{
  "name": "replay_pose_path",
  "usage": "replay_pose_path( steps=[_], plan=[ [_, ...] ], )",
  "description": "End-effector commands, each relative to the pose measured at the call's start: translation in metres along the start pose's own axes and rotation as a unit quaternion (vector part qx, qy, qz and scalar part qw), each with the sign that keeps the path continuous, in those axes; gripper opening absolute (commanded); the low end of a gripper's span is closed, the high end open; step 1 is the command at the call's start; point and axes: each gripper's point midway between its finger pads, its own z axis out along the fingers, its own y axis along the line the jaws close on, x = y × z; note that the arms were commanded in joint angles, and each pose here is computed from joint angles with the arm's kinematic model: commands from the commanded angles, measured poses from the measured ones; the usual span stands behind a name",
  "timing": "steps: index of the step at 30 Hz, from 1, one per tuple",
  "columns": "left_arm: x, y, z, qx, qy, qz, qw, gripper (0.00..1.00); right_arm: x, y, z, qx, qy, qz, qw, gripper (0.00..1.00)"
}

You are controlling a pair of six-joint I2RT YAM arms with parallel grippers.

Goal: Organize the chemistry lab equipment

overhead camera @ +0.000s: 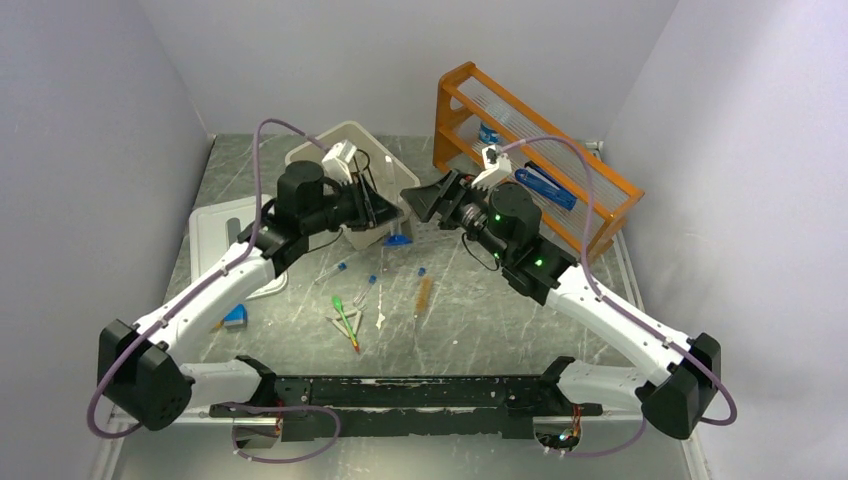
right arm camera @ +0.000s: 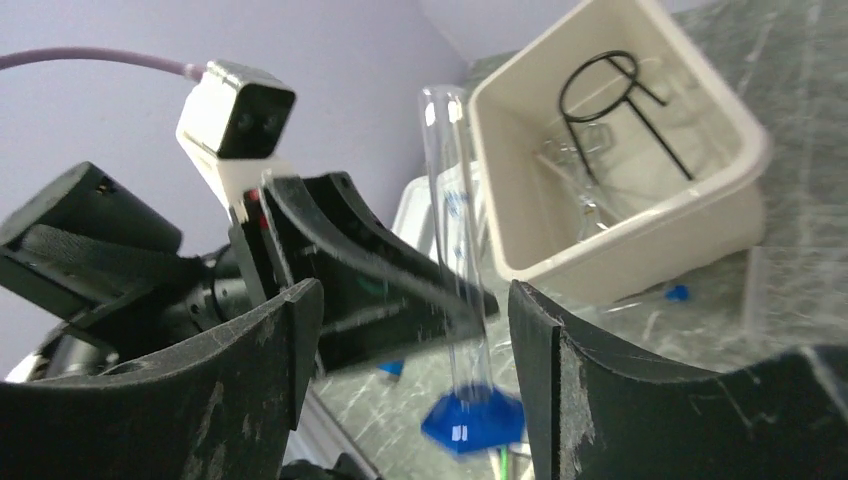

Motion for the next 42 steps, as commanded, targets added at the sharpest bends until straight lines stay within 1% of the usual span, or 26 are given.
replay_pose_path(
  steps=[1,3,6,10,12,16,18,19,25,28,31,35,39,42],
  plan=[
    [-0.042,0.078,-0.005,-0.207,-0.081,-0.026,0.975,0.05,-0.017,-0.027,-0.013,0.072,-0.022,-0.036,0.997,0.71],
    [-0.057,0.107,-0.011,-0.257,-0.104,-0.057,0.959,0.05,-0.016,-0.036,-0.018,0.088,-0.021,-0.044,0.995,0.71],
    [-0.075,0.138,-0.012,-0.291,-0.128,-0.103,0.943,0.05,-0.013,-0.048,-0.021,0.106,-0.016,-0.053,0.993,0.71],
    [-0.096,0.167,-0.009,-0.340,-0.160,-0.128,0.918,0.05,-0.010,-0.060,-0.021,0.120,-0.012,-0.059,0.991,0.71],
    [-0.100,0.180,-0.006,-0.371,-0.160,-0.140,0.904,0.05,-0.008,-0.063,-0.020,0.122,-0.009,-0.060,0.991,0.71],
    [-0.099,0.209,-0.006,-0.453,-0.146,-0.168,0.863,0.05,-0.005,-0.069,-0.016,0.123,-0.003,-0.061,0.991,0.70],
    [-0.094,0.221,-0.005,-0.479,-0.141,-0.186,0.846,0.05,-0.004,-0.072,-0.015,0.124,0.001,-0.061,0.990,0.70],
    [-0.093,0.226,-0.002,-0.486,-0.138,-0.192,0.841,0.05,-0.004,-0.073,-0.014,0.124,0.001,-0.061,0.990,0.70],
    [-0.079,0.242,0.013,-0.506,-0.116,-0.219,0.826,0.05,0.000,-0.081,-0.013,0.130,0.005,-0.058,0.990,0.70],
    [-0.071,0.248,0.018,-0.519,-0.108,-0.220,0.819,0.05,0.002,-0.082,-0.013,0.129,0.007,-0.055,0.990,0.70],
    [-0.065,0.258,0.019,-0.538,-0.101,-0.221,0.807,0.06,0.005,-0.084,-0.012,0.128,0.010,-0.053,0.990,0.70],
    [-0.062,0.268,0.025,-0.554,-0.093,-0.214,0.799,0.08,0.007,-0.085,-0.012,0.129,0.014,-0.052,0.990,0.69],
    [-0.059,0.277,0.022,-0.594,-0.089,-0.207,0.772,0.11,0.008,-0.086,-0.014,0.130,0.014,-0.050,0.990,0.69],
    [-0.052,0.281,0.029,-0.592,-0.086,-0.209,0.774,0.11,0.008,-0.086,-0.015,0.129,0.014,-0.048,0.990,0.69]
  ],
)
